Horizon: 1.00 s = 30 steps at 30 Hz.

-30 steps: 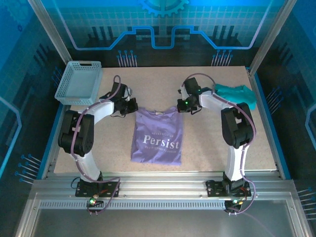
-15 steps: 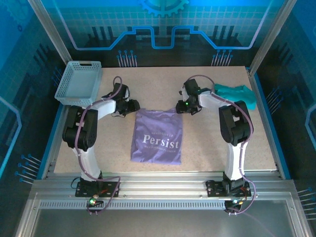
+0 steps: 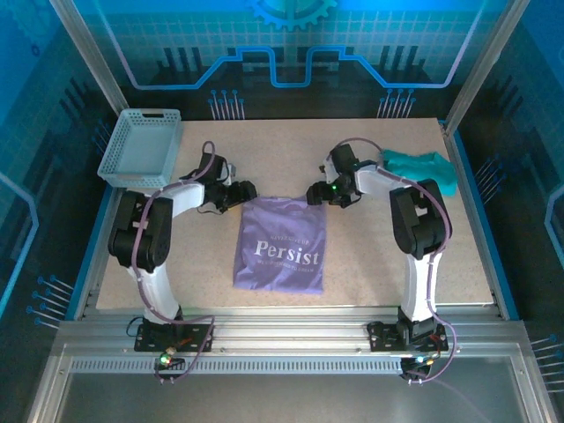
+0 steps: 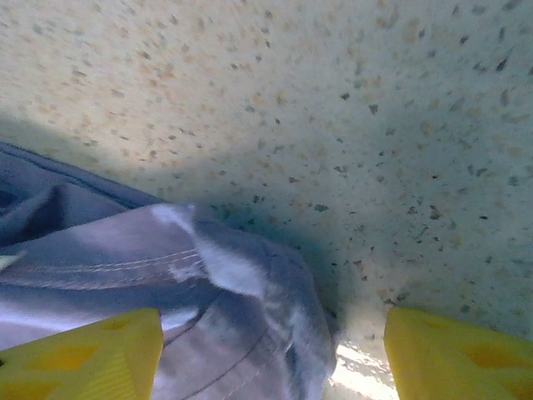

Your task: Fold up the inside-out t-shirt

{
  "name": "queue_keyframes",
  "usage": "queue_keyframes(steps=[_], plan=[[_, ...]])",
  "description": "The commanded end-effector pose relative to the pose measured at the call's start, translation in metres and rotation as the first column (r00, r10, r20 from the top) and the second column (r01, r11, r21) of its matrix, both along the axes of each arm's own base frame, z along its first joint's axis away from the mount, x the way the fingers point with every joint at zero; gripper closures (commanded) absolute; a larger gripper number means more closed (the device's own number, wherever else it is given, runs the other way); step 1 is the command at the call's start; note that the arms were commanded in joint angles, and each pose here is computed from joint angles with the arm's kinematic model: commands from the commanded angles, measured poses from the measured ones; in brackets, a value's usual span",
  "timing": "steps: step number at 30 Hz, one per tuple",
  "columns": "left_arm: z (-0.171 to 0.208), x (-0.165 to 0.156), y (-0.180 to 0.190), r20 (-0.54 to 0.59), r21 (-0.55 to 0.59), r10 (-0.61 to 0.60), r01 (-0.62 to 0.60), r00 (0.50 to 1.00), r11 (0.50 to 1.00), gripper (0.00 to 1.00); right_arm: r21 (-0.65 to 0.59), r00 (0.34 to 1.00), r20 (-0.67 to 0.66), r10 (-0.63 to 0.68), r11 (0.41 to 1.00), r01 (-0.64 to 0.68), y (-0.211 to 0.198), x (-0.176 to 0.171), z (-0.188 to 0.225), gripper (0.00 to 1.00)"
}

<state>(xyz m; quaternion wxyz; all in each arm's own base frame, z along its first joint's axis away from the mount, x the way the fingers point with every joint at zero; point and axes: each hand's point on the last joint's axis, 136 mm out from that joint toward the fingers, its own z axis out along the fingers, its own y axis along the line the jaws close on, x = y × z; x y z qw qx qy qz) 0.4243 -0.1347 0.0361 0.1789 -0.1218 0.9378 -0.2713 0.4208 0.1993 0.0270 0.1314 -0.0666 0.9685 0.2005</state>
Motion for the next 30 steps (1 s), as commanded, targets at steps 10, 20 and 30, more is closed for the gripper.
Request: queue_keyframes(steps=[10,20,30], plan=[[-0.017,-0.013,-0.030,-0.066,-0.091,-0.106,0.099,0.992,0.991,0.46,0.044,0.995,-0.083,0.055,0.998,-0.051,0.041,-0.017,-0.014,0.40],[-0.022,-0.013,-0.036,-0.085,-0.125,-0.131,0.120,0.988,0.985,0.73,0.079,0.993,-0.093,0.067,0.995,-0.060,0.050,-0.016,-0.012,0.64],[-0.001,0.005,-0.032,-0.020,-0.159,-0.102,0.097,0.995,0.983,1.00,0.161,0.998,0.037,0.046,0.986,-0.052,0.048,0.009,0.021,0.99]])
